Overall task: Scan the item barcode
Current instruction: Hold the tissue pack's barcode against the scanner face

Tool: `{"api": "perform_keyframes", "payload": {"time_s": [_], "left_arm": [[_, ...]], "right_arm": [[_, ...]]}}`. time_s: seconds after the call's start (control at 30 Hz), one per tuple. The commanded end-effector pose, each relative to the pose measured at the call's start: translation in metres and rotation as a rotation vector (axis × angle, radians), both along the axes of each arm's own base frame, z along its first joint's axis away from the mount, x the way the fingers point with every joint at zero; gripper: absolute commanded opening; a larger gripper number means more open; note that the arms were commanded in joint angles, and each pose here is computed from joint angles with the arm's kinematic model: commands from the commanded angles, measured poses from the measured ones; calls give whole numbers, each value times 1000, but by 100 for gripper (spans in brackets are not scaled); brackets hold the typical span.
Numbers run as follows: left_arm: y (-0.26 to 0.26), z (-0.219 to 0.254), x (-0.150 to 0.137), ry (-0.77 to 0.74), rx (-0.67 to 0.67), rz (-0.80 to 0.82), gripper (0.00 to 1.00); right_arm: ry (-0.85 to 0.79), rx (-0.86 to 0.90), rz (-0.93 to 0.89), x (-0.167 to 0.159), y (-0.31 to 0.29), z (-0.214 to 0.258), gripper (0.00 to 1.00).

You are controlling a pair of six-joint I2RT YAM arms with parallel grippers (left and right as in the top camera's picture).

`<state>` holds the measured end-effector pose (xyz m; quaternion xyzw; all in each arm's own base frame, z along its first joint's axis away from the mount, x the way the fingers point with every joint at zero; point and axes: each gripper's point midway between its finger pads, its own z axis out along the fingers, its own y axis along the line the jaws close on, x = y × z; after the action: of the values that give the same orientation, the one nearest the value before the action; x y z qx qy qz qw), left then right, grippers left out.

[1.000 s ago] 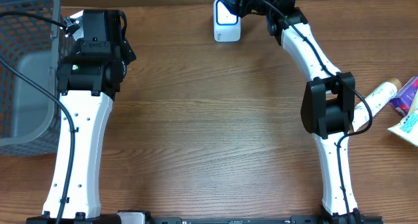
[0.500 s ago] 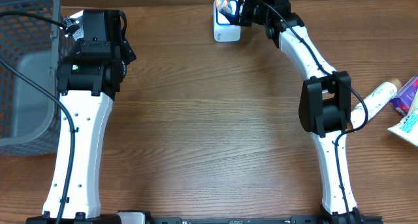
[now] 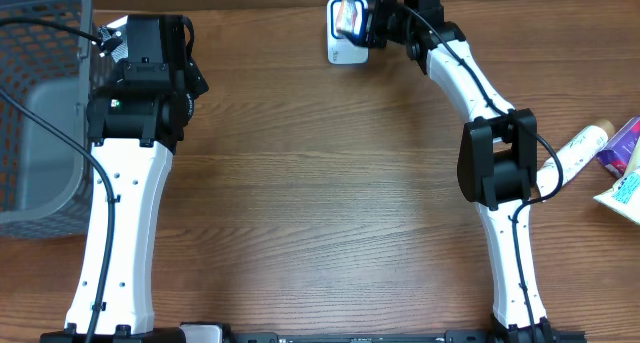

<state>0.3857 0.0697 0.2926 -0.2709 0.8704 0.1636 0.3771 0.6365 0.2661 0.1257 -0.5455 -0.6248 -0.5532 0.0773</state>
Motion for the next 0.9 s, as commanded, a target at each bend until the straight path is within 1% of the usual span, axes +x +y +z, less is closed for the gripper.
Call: {"api": "perform_keyframes", "payload": {"time_s": [0.0,0.07,0.1,0.13,0.17,0.27,0.33,0.37,0.5,0.57,0.77,0.87], "left_arm": [[4,0,0,-9,1,24,100],[4,0,0,-9,1,24,100],[4,0,0,-9,1,24,100],[4,0,0,-9,1,24,100],[4,0,0,-9,1,24,100],[4,0,1,-9,1,24,100],[4,0,0,-9,1,24,100],[4,0,0,-9,1,24,100],[4,0,1,-9,1,24,100],[4,0,0,-9,0,24,100],[4,0,0,-9,1,24,100],[4,0,0,-9,1,24,100]], "right_arm": [[-57,-61,35,-1,0,-7,82],[-95,-86,54,-1,0,-7,89],[-103,-92,58,-1,0,-7,89],[-95,-95,58,-2,0,-9,86],[-84,-97,58,-3,-1,-11,73],[-57,-108,52,-4,-5,-16,47],[-26,-116,50,-7,-9,-22,33],[-35,-124,55,-7,-9,-22,26],[-87,-139,91,-8,-8,-19,4],[-115,-119,116,-8,-5,-13,4],[-258,-4,245,-17,2,35,4],[-327,-31,273,-24,-1,64,4]]}}
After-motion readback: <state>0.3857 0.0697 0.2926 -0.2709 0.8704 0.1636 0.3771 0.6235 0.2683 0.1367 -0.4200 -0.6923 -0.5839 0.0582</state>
